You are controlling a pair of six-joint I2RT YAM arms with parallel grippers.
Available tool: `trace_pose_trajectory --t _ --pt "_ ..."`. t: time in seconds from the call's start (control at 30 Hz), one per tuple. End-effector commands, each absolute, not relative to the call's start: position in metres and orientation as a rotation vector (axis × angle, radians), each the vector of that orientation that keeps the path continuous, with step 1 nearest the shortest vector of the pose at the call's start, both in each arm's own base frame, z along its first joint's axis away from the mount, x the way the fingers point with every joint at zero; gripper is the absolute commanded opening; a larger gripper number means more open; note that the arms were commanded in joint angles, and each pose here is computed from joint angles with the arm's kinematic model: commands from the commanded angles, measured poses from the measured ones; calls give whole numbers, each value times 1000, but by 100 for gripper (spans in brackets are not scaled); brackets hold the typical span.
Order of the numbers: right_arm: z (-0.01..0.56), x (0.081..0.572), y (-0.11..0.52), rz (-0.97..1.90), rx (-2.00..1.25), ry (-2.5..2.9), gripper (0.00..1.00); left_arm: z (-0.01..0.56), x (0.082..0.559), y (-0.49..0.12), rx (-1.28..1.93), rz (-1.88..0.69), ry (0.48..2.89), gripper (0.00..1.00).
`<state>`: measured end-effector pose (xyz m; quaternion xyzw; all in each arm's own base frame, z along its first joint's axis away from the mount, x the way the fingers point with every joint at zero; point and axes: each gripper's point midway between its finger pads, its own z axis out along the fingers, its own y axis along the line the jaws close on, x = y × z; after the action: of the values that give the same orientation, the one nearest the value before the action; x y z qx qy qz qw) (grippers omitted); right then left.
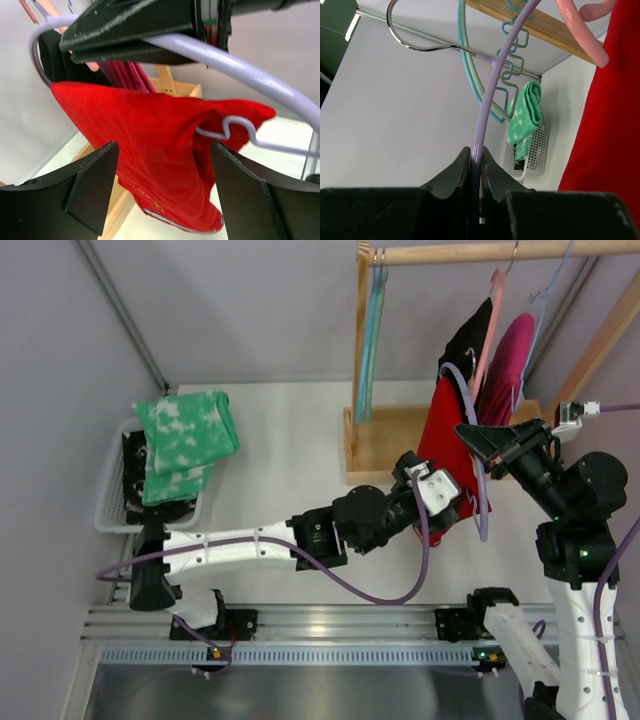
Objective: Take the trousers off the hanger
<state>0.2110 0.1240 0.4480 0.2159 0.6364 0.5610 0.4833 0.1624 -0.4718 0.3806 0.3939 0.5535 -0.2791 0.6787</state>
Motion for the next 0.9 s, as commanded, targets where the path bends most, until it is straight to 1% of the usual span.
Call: trace_pose_trajectory --t 0.0,0.27,0.47,0.57,0.67,0.7,0.8,0.83,0.87 --pt "524 176 123 1393 309 1293 0 413 168 -478 766 -656 1204 80" --pt "525 174 124 1400 301 1292 0 396 182 -492 773 -558 1228 80" --pt "527 171 125 1399 292 1292 0 390 192 -486 760 -500 1229 74" --pt "524 173 125 1397 298 1301 0 393 195 -483 740 -488 1224 64" --pt "522 174 125 1396 301 1311 0 399 201 -479 721 -488 1218 47" --pt "521 174 125 1394 305 1311 0 399 203 -477 717 -489 1220 34" --pt "520 174 125 1398 304 1313 0 403 210 -472 709 -474 1217 17" --pt "521 174 125 1396 302 1310 0 402 212 -470 703 -467 1220 5" --pt "521 175 125 1397 305 1312 0 403 212 -469 702 -465 1220 0"
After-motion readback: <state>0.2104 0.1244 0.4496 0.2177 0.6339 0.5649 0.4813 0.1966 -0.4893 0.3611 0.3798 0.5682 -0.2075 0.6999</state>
